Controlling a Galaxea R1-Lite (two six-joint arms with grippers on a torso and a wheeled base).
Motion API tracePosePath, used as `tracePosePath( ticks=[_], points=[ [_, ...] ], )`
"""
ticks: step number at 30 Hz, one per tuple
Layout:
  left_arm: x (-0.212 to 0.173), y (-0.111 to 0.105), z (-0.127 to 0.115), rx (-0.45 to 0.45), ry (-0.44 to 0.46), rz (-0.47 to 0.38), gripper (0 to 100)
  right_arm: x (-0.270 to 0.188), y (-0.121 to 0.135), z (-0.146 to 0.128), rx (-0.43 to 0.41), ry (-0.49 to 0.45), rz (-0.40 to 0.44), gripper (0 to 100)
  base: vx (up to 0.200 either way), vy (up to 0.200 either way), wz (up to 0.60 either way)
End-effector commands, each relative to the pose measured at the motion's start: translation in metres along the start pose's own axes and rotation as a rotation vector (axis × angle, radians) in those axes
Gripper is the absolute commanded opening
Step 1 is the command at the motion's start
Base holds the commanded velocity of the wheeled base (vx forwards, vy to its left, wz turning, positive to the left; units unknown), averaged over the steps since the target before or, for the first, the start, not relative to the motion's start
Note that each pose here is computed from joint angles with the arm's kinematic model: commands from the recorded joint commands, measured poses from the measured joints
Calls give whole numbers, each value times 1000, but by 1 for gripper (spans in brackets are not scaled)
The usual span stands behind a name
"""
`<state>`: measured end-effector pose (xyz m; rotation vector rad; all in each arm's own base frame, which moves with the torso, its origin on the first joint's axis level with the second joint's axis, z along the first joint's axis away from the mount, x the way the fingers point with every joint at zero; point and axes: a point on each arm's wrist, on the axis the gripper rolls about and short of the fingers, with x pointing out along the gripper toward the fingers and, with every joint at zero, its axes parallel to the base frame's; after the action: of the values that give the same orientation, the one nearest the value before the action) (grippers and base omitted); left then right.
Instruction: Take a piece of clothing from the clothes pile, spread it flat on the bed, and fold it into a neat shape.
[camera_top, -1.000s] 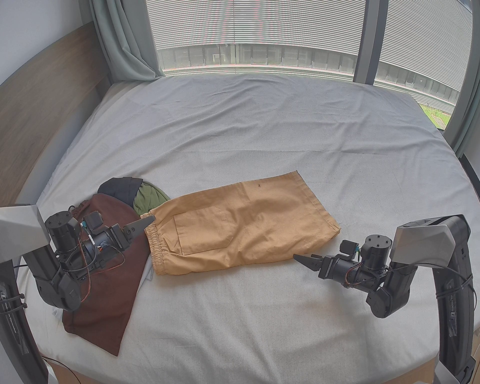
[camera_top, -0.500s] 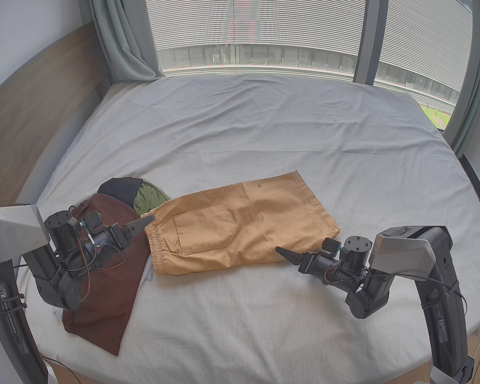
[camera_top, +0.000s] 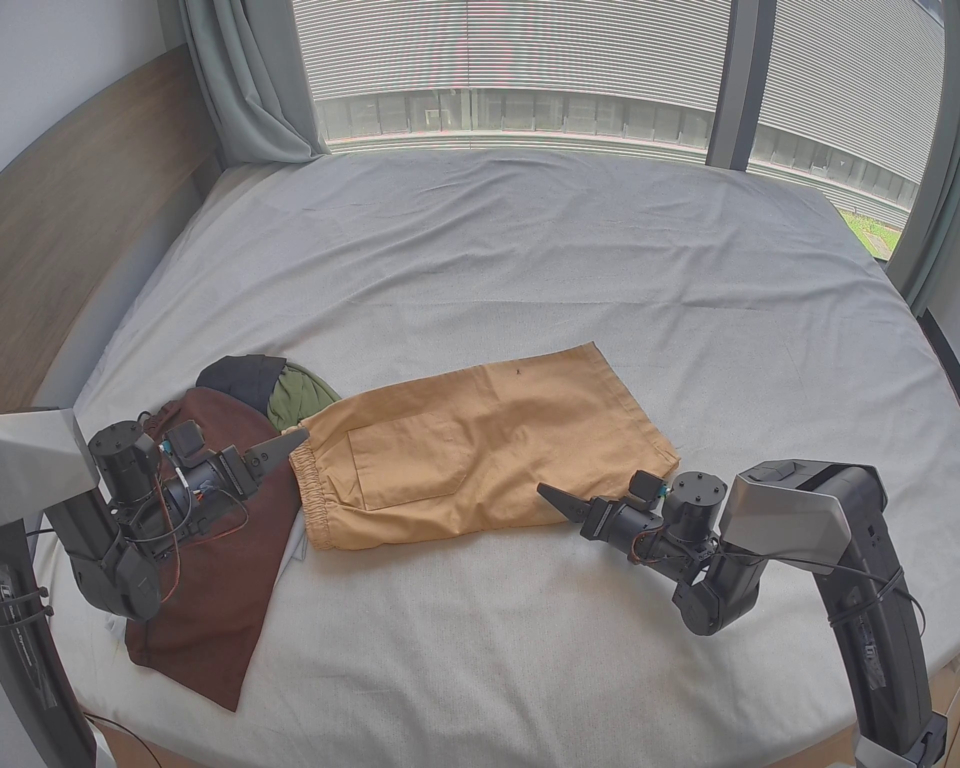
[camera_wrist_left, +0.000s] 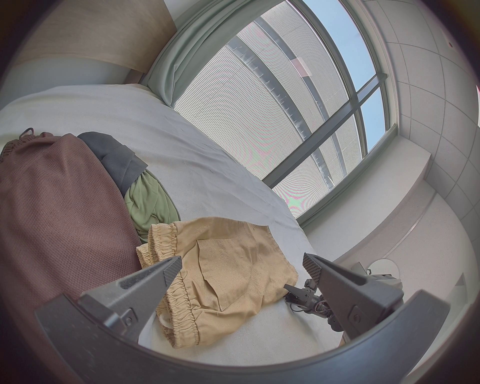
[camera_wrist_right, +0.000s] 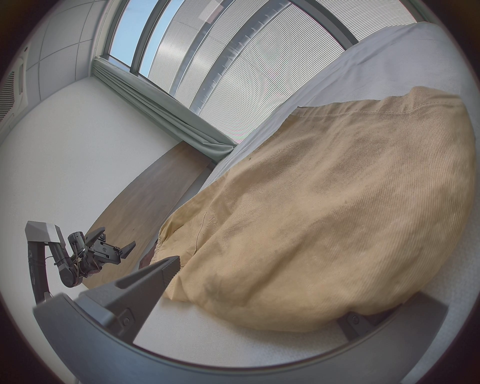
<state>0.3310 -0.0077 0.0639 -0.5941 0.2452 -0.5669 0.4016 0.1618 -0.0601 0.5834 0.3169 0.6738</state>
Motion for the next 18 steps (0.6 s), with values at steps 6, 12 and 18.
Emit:
tracePosePath(
  ticks=[6,12,18],
  points=[
    [0,1,0,-1,0,1,100,0,-5,-3,3,3,-12,100,0,0,0],
    [0,0,0,0,-1,0,100,0,-5,-3,3,2,-13,0,0,0,0],
    [0,0,0,0,-1,0,100,0,-4,-3,2,0,-14,0,0,0,0]
  ],
)
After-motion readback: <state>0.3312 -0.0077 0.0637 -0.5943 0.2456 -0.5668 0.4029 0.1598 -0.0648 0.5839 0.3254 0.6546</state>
